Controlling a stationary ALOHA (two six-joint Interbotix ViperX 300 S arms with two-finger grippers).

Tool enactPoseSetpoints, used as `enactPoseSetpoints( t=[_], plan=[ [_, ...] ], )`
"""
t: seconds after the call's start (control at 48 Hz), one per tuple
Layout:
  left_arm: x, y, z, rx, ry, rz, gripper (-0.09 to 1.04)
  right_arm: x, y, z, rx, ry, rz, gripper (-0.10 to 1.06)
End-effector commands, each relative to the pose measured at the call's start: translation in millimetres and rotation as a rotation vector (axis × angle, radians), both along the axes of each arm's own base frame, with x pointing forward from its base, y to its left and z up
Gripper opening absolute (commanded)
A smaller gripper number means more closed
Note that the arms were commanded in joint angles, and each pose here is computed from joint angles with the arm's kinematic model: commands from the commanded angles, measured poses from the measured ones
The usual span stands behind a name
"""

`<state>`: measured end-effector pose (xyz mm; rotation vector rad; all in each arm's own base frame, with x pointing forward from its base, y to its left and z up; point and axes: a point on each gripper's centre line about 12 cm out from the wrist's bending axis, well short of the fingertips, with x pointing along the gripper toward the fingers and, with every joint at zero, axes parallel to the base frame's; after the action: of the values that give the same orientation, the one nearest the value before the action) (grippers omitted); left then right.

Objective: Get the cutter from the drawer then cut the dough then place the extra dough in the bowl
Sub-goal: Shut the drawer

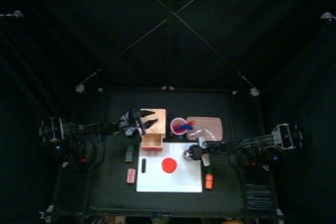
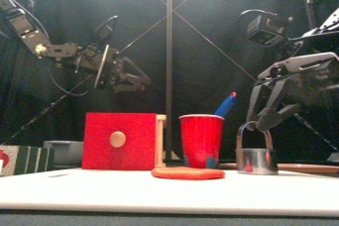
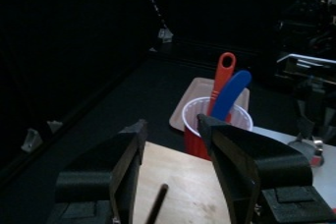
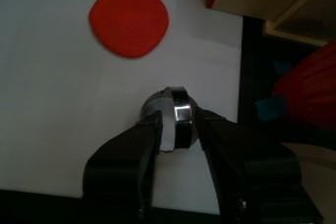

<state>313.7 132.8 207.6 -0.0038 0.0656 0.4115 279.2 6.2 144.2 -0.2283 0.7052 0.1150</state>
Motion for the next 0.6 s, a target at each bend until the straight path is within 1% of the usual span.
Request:
enactPoseSetpoints(
  t=[0.021,0.208,0.271,0.333,0.438,0.5,0.604],
  plan=[
    [7.0,19.2,15.3,0.050,-0.021,0.015,0.83,9.7,0.2,15.0,0.014,-0.043,-0.014,0.77],
    [9.3,39.8,23.8,0.073,0.025,0.041,0.83,22.8,-0.9,33.1,0.000,-0.087,-0.010,0.78],
    [9.7,47.0,24.7,0.090,0.061,0.041,0.83,28.3,-1.3,39.3,-0.014,-0.105,0.000,0.78],
    [9.9,53.5,22.7,0.094,0.103,0.043,0.83,34.7,-1.0,44.5,-0.038,-0.123,0.021,0.78],
    [10.6,62.3,14.1,0.073,0.208,0.051,0.83,45.7,0.2,48.9,-0.059,-0.143,0.045,0.78],
    [8.4,71.3,6.6,0.042,0.306,0.071,0.83,53.5,2.3,49.2,-0.059,-0.150,0.054,0.78],
    [5.6,84.7,1.8,0.003,0.427,0.102,0.83,64.7,6.6,46.1,-0.058,-0.148,0.069,0.78]
  ],
)
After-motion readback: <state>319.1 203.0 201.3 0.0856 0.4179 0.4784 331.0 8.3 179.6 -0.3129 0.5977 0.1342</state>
